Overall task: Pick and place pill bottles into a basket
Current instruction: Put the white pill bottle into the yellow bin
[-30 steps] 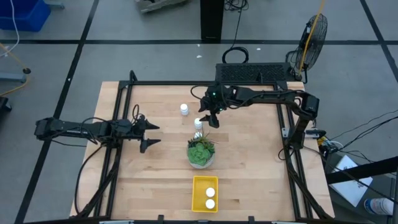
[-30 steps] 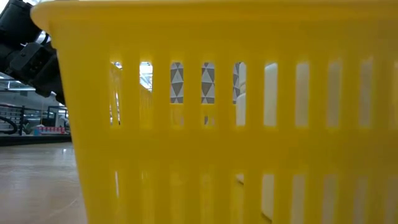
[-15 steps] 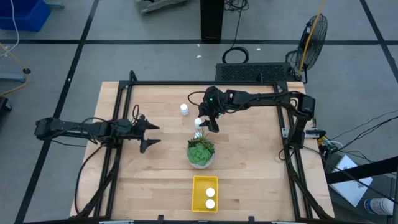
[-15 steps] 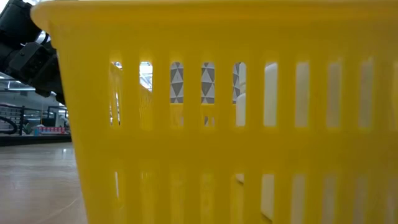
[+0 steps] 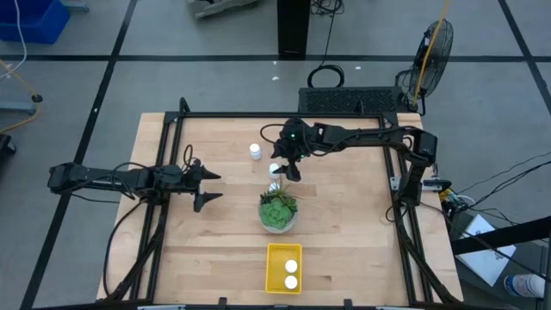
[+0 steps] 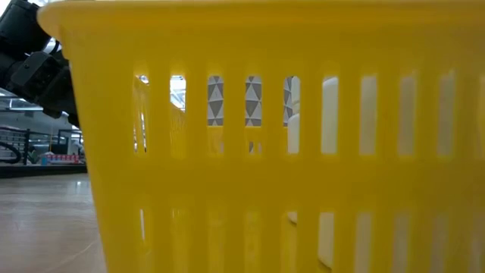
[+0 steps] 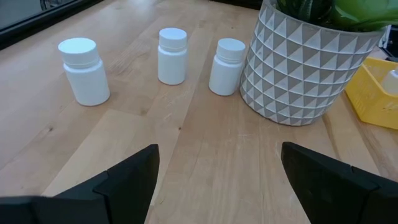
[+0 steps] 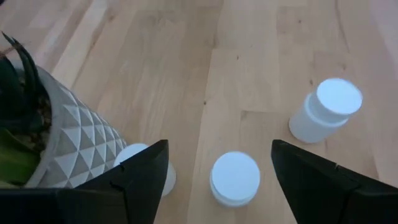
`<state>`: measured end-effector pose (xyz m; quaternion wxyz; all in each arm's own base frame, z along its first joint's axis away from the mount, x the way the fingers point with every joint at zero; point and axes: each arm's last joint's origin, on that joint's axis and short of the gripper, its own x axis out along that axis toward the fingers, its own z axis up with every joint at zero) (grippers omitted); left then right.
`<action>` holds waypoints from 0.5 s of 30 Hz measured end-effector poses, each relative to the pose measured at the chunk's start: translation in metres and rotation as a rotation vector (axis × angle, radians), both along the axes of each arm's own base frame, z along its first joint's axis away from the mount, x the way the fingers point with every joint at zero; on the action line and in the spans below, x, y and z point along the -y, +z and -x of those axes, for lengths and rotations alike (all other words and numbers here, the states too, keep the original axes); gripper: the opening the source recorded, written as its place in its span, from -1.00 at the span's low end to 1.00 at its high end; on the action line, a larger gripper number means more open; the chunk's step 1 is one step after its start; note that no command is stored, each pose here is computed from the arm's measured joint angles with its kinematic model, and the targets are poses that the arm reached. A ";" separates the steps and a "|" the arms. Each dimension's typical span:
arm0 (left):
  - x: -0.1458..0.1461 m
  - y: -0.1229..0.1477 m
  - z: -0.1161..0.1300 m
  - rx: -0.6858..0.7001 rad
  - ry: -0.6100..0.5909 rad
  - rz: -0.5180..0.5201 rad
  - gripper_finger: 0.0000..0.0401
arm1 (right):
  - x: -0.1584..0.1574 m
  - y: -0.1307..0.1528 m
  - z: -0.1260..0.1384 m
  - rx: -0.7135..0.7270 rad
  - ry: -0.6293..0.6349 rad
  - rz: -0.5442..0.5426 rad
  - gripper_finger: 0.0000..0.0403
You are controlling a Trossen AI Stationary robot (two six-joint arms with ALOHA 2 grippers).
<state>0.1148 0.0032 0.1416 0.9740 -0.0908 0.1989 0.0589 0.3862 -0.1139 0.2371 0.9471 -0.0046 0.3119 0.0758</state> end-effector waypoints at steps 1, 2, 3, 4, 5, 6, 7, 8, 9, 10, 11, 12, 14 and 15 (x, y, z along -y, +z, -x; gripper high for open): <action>0.000 0.000 0.000 0.000 -0.001 -0.001 0.69 | 0.000 0.000 0.000 0.001 0.001 0.001 0.38; 0.000 0.000 0.000 0.000 0.000 -0.001 0.70 | 0.000 -0.003 -0.002 0.000 0.004 0.005 0.37; 0.000 0.000 0.000 -0.001 0.000 -0.001 0.69 | 0.000 -0.004 -0.003 0.000 0.005 0.008 0.36; 0.000 0.000 0.000 -0.001 -0.001 -0.001 0.69 | 0.001 -0.006 -0.003 -0.011 0.001 0.010 0.36; 0.000 0.000 0.000 -0.001 -0.001 -0.001 0.69 | 0.001 -0.008 -0.002 -0.022 -0.003 0.012 0.35; 0.000 0.000 0.000 -0.001 -0.001 -0.001 0.69 | 0.001 -0.011 -0.004 -0.024 -0.004 0.023 0.35; 0.000 0.000 0.000 -0.001 -0.001 -0.001 0.69 | 0.002 -0.013 -0.006 -0.016 0.000 0.027 0.34; 0.000 0.000 0.000 -0.001 -0.003 0.000 0.69 | 0.002 -0.014 -0.007 -0.016 0.000 0.027 0.35; 0.000 0.000 0.000 -0.001 -0.007 0.001 0.70 | 0.002 -0.017 -0.007 -0.032 -0.001 0.021 0.35; 0.000 0.000 0.000 -0.001 -0.008 0.002 0.69 | 0.002 -0.021 -0.007 -0.049 -0.001 0.015 0.35; 0.000 0.000 0.000 -0.001 -0.009 0.002 0.69 | 0.003 -0.024 -0.008 -0.050 0.002 0.019 0.36; 0.000 0.000 0.000 -0.002 -0.010 0.003 0.69 | 0.003 -0.026 -0.009 -0.052 0.005 0.023 0.36; 0.000 0.000 0.000 -0.001 -0.014 0.005 0.69 | 0.003 -0.029 -0.009 -0.063 0.009 0.022 0.36; 0.000 0.000 0.000 -0.002 -0.016 0.006 0.69 | 0.003 -0.029 -0.009 -0.061 0.010 0.024 0.36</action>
